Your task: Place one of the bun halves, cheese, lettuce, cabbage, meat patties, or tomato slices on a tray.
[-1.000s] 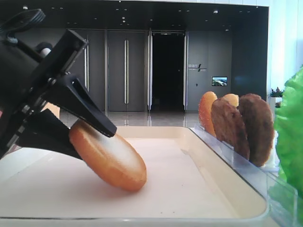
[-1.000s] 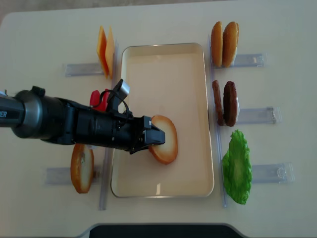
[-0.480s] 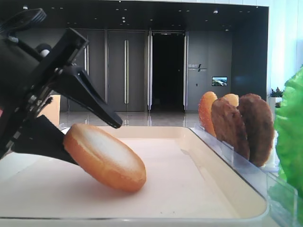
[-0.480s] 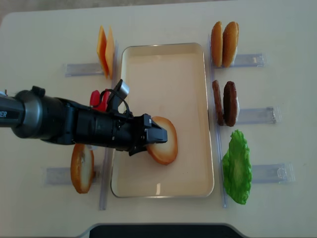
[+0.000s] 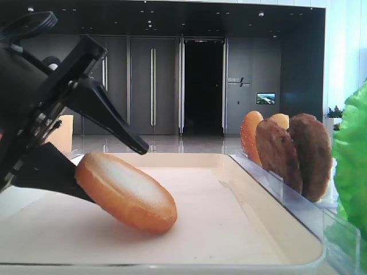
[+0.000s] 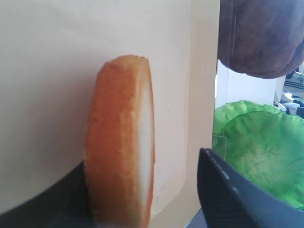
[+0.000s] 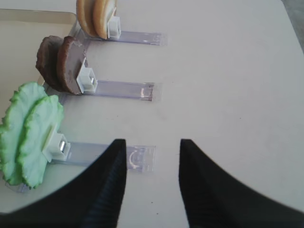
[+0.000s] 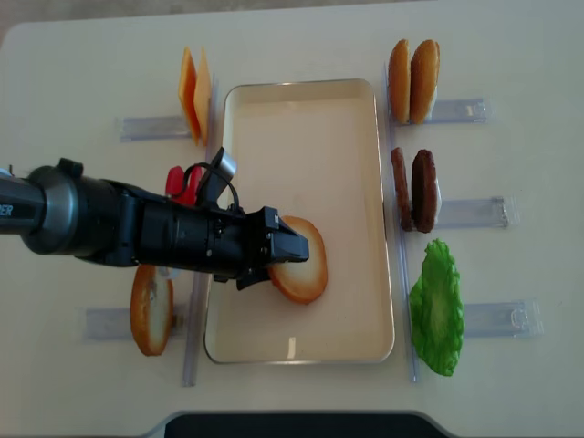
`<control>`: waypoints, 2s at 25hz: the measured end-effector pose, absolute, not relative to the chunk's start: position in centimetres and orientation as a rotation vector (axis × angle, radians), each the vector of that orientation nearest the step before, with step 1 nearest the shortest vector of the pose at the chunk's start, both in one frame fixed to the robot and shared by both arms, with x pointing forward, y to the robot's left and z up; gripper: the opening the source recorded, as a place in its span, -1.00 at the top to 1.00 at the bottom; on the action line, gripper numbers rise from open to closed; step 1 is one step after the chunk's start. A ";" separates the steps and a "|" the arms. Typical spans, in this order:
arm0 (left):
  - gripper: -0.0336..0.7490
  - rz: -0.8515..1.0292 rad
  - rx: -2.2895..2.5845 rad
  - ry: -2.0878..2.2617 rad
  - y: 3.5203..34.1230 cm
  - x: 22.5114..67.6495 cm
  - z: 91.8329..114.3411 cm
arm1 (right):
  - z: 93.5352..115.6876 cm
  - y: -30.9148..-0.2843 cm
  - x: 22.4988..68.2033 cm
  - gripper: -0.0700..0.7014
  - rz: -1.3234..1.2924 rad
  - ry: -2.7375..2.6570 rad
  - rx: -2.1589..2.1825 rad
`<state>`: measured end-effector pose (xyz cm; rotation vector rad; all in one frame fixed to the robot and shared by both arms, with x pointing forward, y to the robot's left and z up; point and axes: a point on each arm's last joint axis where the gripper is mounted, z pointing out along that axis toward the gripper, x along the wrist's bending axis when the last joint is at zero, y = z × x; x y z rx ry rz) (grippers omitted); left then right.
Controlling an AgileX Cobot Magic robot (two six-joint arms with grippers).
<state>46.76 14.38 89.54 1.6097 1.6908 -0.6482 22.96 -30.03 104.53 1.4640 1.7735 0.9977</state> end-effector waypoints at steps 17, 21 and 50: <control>-0.23 -0.590 1.660 1.722 14.9 46.5 90.2 | 104.5 -30.0 23.0 0.07 0.998 1.774 1.464; -0.23 -0.595 1.663 1.730 14.9 46.5 90.2 | 104.5 -30.0 23.0 0.07 0.998 1.774 1.464; -0.23 -0.406 1.959 1.714 15.3 49.3 96.5 | 104.5 -30.0 23.0 0.07 0.998 1.774 1.464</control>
